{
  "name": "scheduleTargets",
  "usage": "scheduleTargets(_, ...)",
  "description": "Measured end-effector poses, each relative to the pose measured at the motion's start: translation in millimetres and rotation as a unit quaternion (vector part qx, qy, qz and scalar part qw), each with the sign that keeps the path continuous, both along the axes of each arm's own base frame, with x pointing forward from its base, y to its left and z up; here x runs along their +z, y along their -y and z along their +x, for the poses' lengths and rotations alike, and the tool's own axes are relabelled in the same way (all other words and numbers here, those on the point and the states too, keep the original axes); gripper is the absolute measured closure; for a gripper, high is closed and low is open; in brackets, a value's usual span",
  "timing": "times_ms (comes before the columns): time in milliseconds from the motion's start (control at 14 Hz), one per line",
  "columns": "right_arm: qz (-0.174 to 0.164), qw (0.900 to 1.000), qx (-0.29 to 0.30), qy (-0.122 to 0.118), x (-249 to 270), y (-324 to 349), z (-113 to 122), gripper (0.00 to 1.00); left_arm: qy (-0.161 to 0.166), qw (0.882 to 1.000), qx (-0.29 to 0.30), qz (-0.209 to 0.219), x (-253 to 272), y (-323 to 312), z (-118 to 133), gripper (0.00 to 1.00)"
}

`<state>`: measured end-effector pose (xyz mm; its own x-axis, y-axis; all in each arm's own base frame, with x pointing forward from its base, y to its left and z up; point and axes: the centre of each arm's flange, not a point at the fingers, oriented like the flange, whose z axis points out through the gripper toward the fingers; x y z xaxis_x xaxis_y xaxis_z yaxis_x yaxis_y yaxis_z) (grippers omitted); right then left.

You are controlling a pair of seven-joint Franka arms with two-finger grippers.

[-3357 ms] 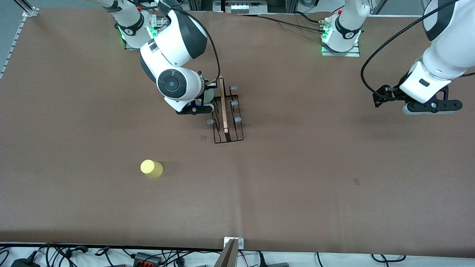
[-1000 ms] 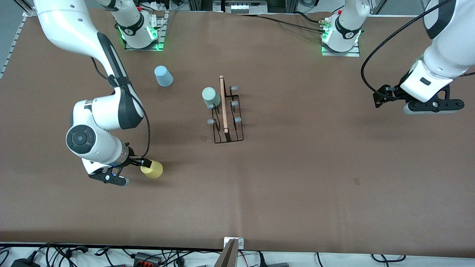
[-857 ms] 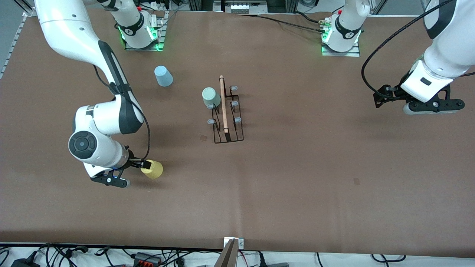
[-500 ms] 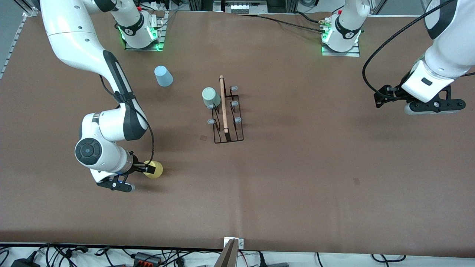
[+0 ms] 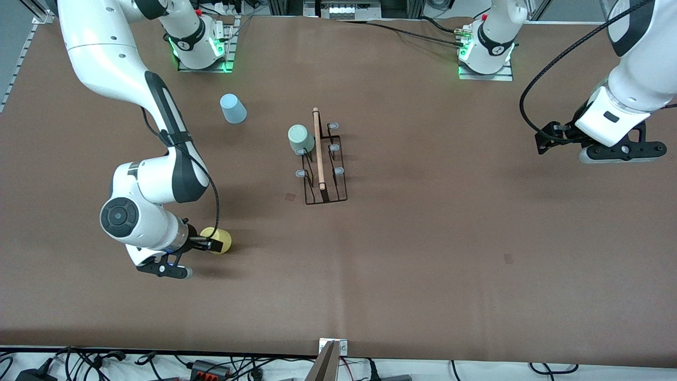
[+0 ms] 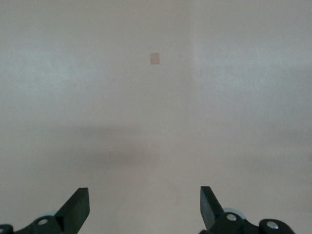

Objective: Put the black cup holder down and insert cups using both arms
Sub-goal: 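Grasp the yellow cup with the right gripper and lift it, then carry the yellow cup to the holder and lower it onto a peg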

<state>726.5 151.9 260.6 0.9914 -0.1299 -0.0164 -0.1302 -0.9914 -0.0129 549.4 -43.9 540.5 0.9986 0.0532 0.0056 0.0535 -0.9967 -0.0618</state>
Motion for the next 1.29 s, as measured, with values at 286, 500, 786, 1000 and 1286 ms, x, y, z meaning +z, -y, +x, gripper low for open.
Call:
scheduleTargets(286,-0.004,0.999,0.030,-0.025,-28.4,0.5,-4.7,0.00,0.000,1.000,0.001,0.000,0.0,-1.2,0.1,0.00)
scheduleTargets(500,-0.006,0.999,0.033,-0.041,-35.7,-0.4,-8.6,0.00,0.000,1.000,0.001,0.000,0.0,-1.2,0.1,0.00)
scheduleTargets(786,-0.007,0.998,0.034,-0.047,-38.8,-1.3,-10.0,0.25,0.000,1.000,0.001,0.000,0.0,-1.2,0.1,0.00)
scheduleTargets(1000,0.000,0.998,0.046,-0.053,-17.0,-16.2,-8.0,0.33,0.000,1.000,0.003,0.000,-0.1,-2.8,0.2,0.00)
scheduleTargets(1286,0.022,0.992,0.099,-0.073,80.6,-87.2,-24.3,0.33,-0.001,1.000,0.007,-0.003,-0.2,-11.8,0.8,0.00)
